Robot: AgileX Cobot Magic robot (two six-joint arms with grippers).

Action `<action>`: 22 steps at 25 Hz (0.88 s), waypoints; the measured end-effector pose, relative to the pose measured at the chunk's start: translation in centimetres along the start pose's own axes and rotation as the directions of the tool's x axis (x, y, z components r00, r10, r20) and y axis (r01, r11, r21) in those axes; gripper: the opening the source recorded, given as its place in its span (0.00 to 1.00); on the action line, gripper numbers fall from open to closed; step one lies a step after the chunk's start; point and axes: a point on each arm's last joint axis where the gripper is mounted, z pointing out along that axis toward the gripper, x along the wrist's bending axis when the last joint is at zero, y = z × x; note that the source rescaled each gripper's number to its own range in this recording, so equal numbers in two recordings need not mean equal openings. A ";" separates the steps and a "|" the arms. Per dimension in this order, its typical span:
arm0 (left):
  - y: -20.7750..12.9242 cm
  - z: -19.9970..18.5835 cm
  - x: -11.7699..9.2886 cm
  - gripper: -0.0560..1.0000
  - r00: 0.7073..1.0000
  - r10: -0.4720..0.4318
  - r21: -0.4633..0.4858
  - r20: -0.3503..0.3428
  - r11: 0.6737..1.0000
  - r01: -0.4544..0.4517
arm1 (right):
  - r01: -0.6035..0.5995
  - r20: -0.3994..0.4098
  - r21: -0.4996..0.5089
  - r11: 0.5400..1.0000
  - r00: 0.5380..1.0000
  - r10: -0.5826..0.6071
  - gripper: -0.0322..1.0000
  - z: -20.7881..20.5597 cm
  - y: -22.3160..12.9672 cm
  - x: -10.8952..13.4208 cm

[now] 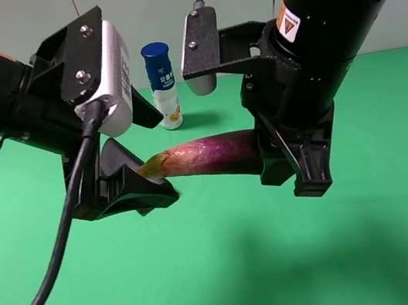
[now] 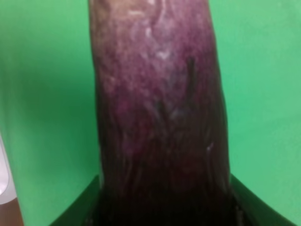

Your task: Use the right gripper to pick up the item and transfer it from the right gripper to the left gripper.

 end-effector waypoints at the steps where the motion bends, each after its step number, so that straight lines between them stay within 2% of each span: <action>1: 0.0 0.0 0.0 0.95 1.000 0.000 -0.004 0.002 1.000 0.000 | 0.000 0.001 -0.004 1.000 1.000 0.000 0.04 0.0 0.0 0.0; 13: 0.1 0.0 -0.5 0.95 0.997 0.045 -0.009 0.058 0.999 -0.045 | -0.014 -0.011 -0.035 0.999 1.000 0.014 0.04 0.0 0.3 0.1; 18: 0.5 0.0 -0.8 0.93 0.993 0.082 -0.059 0.085 0.995 -0.078 | -0.012 -0.004 -0.047 0.999 1.000 0.012 0.04 0.0 0.4 0.0; 22: 0.8 -0.1 -0.9 0.88 0.992 0.087 -0.099 0.093 0.992 -0.078 | 0.001 -0.002 -0.052 0.999 1.000 -0.001 0.04 0.0 0.5 0.0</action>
